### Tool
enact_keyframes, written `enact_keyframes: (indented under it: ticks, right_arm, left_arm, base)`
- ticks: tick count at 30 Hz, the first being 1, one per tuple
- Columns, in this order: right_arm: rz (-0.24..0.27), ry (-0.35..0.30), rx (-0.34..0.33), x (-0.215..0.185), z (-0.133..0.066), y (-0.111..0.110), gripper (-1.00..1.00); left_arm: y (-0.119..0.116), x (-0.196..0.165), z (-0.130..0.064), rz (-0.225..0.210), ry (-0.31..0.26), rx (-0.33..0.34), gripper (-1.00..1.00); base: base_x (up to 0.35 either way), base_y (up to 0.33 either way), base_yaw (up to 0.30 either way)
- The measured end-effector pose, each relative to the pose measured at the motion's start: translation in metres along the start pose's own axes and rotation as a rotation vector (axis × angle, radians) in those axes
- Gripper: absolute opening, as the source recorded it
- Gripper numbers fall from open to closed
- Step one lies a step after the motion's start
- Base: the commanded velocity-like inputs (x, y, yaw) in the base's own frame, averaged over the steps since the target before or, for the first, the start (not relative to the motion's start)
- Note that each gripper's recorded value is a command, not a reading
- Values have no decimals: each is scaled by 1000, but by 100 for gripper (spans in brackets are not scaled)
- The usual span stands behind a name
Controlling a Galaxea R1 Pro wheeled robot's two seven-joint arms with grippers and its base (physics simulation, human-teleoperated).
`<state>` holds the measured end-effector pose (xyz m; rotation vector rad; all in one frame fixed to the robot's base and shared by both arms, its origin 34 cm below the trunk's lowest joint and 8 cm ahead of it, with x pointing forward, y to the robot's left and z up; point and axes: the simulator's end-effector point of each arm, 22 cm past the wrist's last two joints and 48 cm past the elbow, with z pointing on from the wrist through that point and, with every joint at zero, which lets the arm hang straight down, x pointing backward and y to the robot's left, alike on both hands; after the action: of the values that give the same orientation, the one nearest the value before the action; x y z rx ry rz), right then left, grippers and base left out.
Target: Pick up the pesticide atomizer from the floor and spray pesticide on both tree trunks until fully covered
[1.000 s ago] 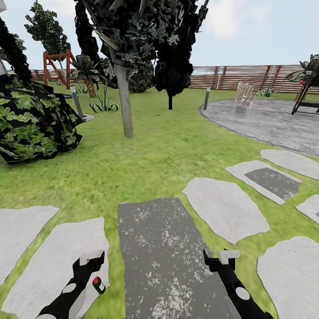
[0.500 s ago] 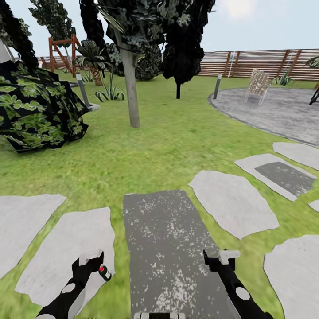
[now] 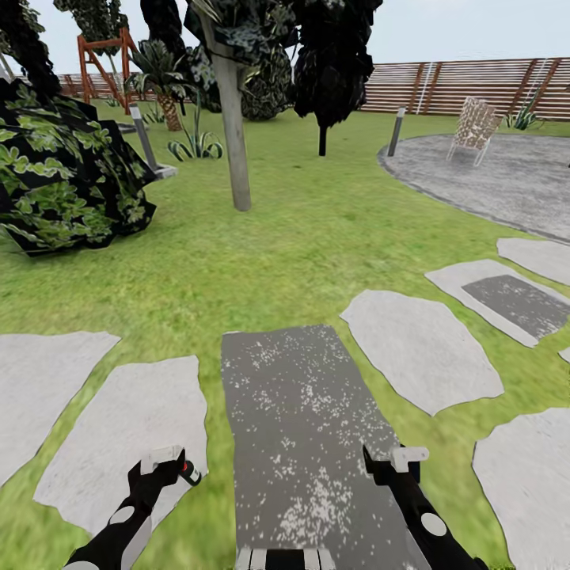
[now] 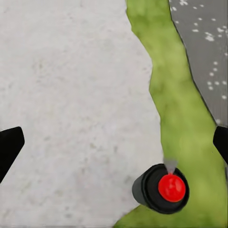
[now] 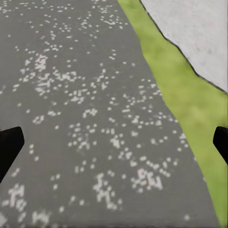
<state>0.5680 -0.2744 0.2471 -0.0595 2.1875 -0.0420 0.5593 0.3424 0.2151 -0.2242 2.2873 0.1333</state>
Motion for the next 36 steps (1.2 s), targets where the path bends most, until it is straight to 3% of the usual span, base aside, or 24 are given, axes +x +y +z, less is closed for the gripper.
enact_keyframes:
  ticks: [11, 22, 36]
  right_arm:
    - [0, 61, -1, 34, 4, 1, 100]
    - [0, 71, -3, 40, 4, 2, 100]
    - [0, 71, -3, 40, 4, 2, 100]
  left_arm:
    - [3, 35, 6, 10, 60, -7, 100]
    - [4, 45, 4, 16, 76, -7, 100]
    - [4, 45, 4, 14, 76, -9, 100]
  base:
    - [0, 0, 0]
    - [-2, -11, 0]
    - [-23, -139, 0]
